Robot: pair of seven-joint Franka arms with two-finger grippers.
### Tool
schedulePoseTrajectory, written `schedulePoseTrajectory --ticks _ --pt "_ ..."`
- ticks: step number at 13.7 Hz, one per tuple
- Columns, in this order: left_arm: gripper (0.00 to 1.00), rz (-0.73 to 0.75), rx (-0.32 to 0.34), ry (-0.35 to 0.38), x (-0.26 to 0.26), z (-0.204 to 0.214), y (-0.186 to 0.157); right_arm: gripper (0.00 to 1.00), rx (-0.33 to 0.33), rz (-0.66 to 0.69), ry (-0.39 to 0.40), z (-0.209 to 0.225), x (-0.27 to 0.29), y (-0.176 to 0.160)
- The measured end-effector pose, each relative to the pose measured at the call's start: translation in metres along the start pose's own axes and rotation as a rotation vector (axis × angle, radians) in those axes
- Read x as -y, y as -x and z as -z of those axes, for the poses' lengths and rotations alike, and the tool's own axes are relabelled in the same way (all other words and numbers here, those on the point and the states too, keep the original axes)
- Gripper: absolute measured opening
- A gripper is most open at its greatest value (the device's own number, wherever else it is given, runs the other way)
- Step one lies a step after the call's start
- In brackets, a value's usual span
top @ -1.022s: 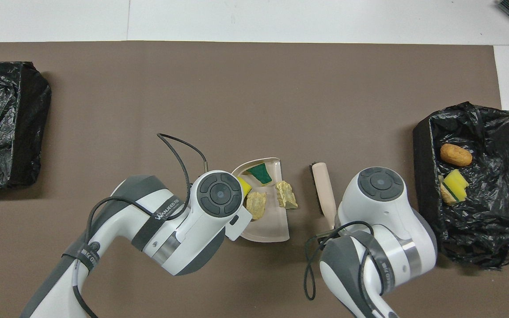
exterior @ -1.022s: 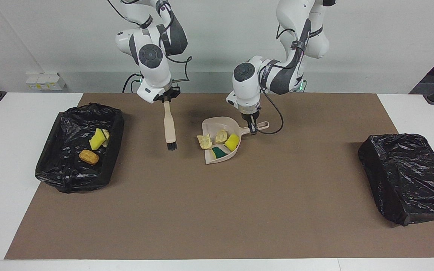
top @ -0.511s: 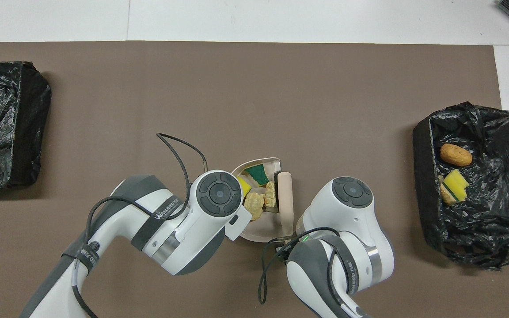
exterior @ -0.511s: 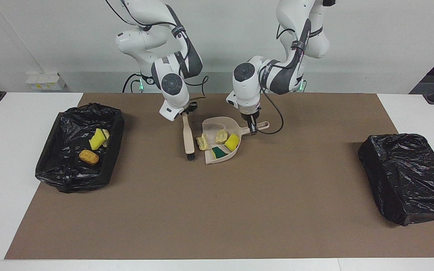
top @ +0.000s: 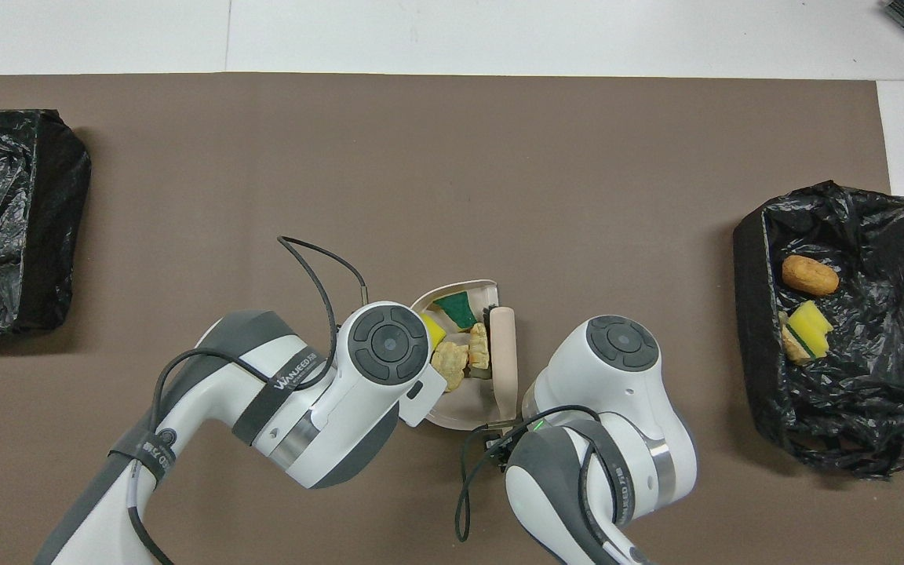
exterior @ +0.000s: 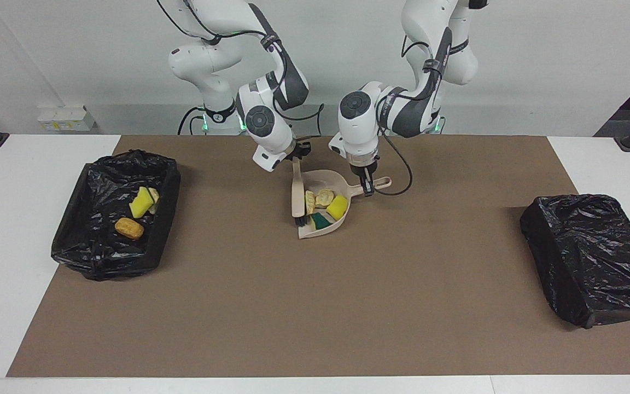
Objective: Sweep and dump trash in bin
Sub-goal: 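Sweep the last paper piece into the dustpan with the right gripper, then carry the loaded dustpan with the left gripper over the nearer black bag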
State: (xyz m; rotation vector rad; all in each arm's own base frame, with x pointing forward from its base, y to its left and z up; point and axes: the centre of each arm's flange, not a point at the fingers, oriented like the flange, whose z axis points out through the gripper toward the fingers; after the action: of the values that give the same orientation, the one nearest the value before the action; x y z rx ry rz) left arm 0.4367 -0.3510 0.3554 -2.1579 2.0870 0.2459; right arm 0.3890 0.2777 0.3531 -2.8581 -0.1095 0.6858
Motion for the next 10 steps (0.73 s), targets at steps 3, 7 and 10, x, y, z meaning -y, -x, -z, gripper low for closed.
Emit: schedulePoseTrajectory --ticks 3,7,10 --pt "0.33 0.000 0.000 0.000 0.000 0.000 0.000 0.26 -0.017 0.016 0.045 0.002 0.001 0.003" --pt "0.33 0.008 0.000 0.001 0.004 -0.001 0.004 0.26 -0.021 0.014 0.076 0.006 0.002 0.004" --pt "0.33 -0.008 -0.015 -0.009 0.015 -0.001 0.014 0.26 -0.008 0.024 0.096 0.008 0.006 0.007"
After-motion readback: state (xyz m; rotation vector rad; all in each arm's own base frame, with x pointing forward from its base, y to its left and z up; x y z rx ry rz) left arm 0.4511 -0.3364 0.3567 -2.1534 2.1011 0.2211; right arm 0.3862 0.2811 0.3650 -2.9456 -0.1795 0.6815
